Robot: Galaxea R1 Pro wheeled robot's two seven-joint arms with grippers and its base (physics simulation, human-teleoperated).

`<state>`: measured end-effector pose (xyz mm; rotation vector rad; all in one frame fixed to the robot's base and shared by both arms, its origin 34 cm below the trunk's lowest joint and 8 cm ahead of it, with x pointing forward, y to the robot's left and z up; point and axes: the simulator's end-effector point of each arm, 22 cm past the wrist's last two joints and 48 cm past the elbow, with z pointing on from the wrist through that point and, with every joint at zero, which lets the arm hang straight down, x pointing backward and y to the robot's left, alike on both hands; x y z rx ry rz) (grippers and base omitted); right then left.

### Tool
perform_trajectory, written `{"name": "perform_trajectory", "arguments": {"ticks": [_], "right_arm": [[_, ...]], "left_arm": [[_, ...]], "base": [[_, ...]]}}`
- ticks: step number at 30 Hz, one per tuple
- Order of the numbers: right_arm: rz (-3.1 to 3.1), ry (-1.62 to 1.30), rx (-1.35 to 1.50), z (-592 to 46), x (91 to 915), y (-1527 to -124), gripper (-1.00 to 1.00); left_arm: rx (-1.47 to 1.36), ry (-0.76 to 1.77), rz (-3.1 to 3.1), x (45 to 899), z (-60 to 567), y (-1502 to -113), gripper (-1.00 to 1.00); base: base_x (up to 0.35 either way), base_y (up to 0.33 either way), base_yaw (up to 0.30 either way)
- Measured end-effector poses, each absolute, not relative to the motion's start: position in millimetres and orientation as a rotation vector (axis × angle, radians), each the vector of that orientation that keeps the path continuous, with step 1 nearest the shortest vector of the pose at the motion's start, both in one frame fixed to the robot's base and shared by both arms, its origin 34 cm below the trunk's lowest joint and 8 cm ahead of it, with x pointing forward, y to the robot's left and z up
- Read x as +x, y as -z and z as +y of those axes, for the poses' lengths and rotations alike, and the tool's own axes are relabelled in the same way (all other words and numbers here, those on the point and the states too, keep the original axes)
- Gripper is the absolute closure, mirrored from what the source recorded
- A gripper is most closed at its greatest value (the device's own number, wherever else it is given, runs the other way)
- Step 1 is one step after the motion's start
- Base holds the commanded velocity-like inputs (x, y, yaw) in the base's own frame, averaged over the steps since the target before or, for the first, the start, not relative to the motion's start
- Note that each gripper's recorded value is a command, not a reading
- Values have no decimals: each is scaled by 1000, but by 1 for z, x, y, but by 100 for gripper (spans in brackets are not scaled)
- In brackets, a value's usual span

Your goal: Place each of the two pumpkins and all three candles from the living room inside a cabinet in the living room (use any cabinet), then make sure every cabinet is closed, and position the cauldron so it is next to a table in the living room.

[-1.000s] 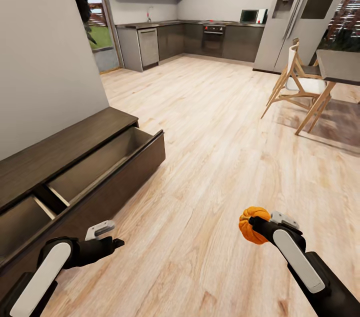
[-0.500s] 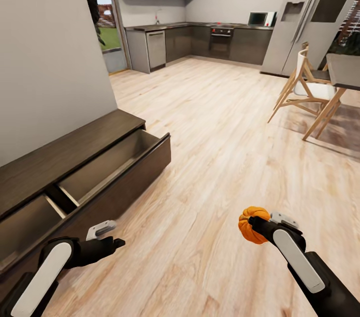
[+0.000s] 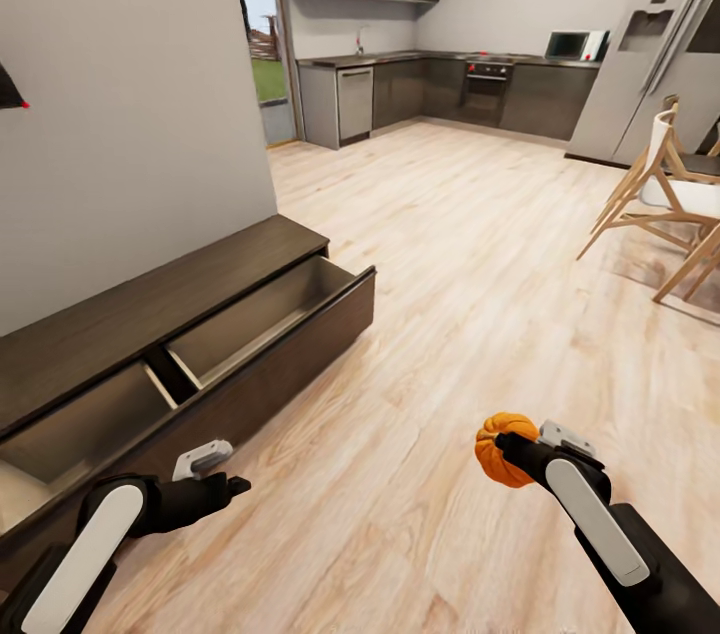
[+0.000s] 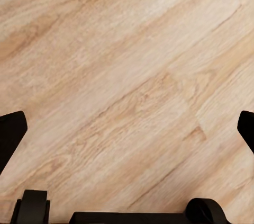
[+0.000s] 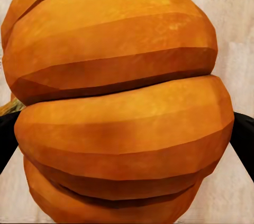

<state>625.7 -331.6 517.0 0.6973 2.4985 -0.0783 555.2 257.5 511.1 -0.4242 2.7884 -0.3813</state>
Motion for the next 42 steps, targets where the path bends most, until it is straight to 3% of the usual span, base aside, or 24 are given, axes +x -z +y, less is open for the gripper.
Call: {"name": "perform_trajectory", "arguments": {"ticks": [14, 36, 42], "right_arm": [[2485, 56, 689, -329, 629, -524, 100], [2468, 42, 687, -328, 632, -533, 100], [2463, 39, 686, -327, 632, -536, 100]], "left_arm": [[-418, 379, 2781, 556, 257, -516, -100], [-411, 382, 2763, 559, 256, -524, -100], [-409, 382, 2758, 559, 256, -526, -100]], "base": [[-90, 0, 242], [-317, 0, 242], [-108, 0, 242]]}}
